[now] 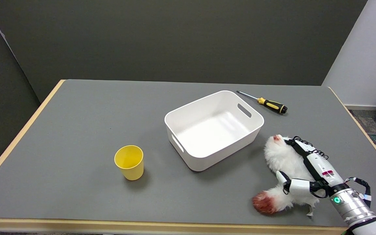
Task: Pick up the plush toy.
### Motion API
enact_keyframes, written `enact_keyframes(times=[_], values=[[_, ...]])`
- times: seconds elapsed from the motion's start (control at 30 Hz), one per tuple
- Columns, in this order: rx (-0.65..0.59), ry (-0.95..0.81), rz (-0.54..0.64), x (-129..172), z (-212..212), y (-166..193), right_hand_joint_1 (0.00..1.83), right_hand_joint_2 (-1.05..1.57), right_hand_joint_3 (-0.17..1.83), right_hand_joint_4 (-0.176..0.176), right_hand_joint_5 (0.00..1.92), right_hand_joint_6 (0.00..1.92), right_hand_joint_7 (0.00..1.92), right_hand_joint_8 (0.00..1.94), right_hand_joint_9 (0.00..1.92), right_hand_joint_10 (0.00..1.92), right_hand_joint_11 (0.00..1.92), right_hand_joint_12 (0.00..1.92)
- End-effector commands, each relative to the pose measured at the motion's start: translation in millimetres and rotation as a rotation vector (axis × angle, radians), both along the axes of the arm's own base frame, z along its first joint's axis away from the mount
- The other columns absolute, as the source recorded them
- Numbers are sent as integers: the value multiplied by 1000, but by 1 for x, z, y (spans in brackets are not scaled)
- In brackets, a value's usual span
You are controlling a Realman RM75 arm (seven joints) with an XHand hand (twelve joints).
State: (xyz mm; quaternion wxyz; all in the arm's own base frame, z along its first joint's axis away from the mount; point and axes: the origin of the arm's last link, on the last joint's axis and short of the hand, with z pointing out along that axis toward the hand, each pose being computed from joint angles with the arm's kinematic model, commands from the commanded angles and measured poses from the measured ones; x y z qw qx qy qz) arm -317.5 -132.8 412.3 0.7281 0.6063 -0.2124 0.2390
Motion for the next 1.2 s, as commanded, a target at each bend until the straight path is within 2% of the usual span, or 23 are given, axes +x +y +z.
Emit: enact_keyframes(times=[0.03, 0.1, 0.13, 0.17, 0.2, 0.23, 0.27, 0.3, 0.4, 0.47, 0.6, 0.93, 1.2], values=[[-29, 33, 3, -8, 1, -28, 1174, 815, 884, -163, 236, 952, -1, 1695, 587, 1707, 707, 1921], [-52, 58, 56, -2, 1, -33, 1235, 1303, 263, -174, 297, 1754, -1, 1790, 399, 1891, 701, 1921], [-65, 62, 81, 1, 1, -35, 1246, 1375, 173, -176, 315, 1882, -1, 1829, 372, 1921, 723, 1921], [-80, 65, 109, 4, 2, -36, 1247, 1367, 184, -176, 324, 1880, -1, 1857, 376, 1921, 751, 1921], [-90, 71, 133, 7, 2, -37, 1253, 1344, 186, -176, 422, 1771, 100, 1893, 408, 1882, 803, 1921], [-95, 81, 164, 10, 2, -38, 1260, 1311, 181, -176, 586, 1585, 275, 1933, 460, 1815, 872, 1921], [-98, 94, 200, 15, 2, -40, 1260, 1298, 195, -176, 617, 1556, 311, 1941, 471, 1806, 889, 1921], [-99, 103, 227, 19, 2, -42, 1259, 1290, 213, -176, 616, 1565, 315, 1941, 471, 1811, 895, 1921], [-86, 133, 322, 34, 1, -47, 1266, 1151, 507, -135, 534, 1684, 336, 1941, 641, 1883, 1009, 1921], [-78, 152, 374, 43, 1, -50, 1274, 1064, 664, -113, 545, 1711, 406, 1940, 684, 1888, 1052, 1921], [-70, 181, 472, 61, 1, -54, 1294, 977, 789, -104, 571, 1710, 496, 1913, 741, 1854, 1087, 1921], [-46, 232, 676, 110, -2, -68, 1309, 938, 816, -105, 574, 1690, 575, 1862, 779, 1791, 1118, 1921], [-62, 235, 747, 128, -1, -80, 1312, 927, 828, -106, 578, 1689, 583, 1859, 790, 1776, 1126, 1921]])
